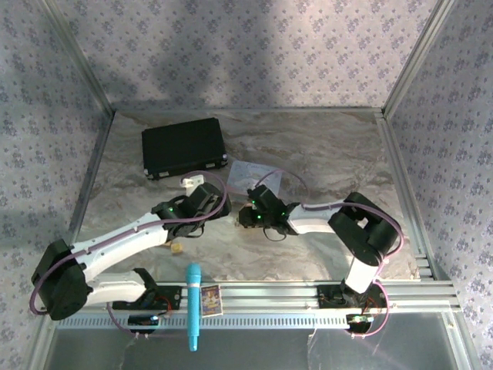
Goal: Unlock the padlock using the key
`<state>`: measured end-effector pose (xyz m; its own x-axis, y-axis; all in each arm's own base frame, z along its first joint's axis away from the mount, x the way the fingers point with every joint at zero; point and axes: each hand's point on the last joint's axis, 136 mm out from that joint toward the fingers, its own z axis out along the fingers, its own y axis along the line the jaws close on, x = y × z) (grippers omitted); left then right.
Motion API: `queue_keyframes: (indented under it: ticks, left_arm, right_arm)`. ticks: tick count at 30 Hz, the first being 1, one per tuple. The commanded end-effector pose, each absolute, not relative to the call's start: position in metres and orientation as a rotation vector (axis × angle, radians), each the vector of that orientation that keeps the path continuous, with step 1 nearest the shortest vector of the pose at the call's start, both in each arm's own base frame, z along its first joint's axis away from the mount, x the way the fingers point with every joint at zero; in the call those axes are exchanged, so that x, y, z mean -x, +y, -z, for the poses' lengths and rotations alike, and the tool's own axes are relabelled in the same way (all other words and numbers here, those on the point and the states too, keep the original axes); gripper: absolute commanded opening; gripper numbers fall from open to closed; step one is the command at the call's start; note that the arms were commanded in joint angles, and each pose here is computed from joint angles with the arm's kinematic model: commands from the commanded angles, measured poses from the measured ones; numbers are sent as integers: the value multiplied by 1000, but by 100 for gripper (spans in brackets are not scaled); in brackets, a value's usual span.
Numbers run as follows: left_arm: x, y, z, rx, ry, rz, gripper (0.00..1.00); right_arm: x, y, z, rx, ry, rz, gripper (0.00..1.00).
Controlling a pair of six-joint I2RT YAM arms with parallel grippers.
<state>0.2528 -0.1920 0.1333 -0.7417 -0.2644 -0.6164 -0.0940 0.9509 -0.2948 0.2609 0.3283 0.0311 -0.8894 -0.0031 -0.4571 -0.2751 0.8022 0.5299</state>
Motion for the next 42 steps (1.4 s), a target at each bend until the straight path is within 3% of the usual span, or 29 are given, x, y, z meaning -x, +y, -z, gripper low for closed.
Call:
queue_keyframes:
  ticks: [1,4,13,19,22,30,33,36,38,42]
  left_arm:
    - [-267,-192,-158,184,2335,258,100]
    - [-273,-201,-163,71,2336,229,100]
    - [-299,-241,-176,-718,2283,-118,95]
    - [-319,-280,-147,-1048,2202,-213,90]
    - [-316,-302,-127,-1271,2126,-198,79]
    - [-306,-340,-90,-1566,1975,-180,68]
    - [-306,-339,-74,-1601,2012,-250,60]
    - [-296,-335,-53,-1675,2031,-271,44]
    - [-291,-331,-43,-1697,2055,-287,39]
    - [-284,-325,-33,-1727,2077,-321,37]
  right_arm:
    - [-242,309,-4,145,2665,-827,9]
    - [-241,302,-5,122,2662,-850,6]
    - [-242,279,-10,9,2605,-1057,2]
    - [-245,269,-16,-8,2544,-1139,1]
    - [-245,259,-13,-21,2552,-1125,1]
    - [-245,246,-10,4,2551,-1183,1]
    - [-248,240,-8,-15,2545,-1171,1]
    - [-255,231,-9,-98,2514,-1181,0]
    - [-262,225,-10,-155,2479,-1207,0]
    - [-267,217,-3,-194,2486,-1190,0]
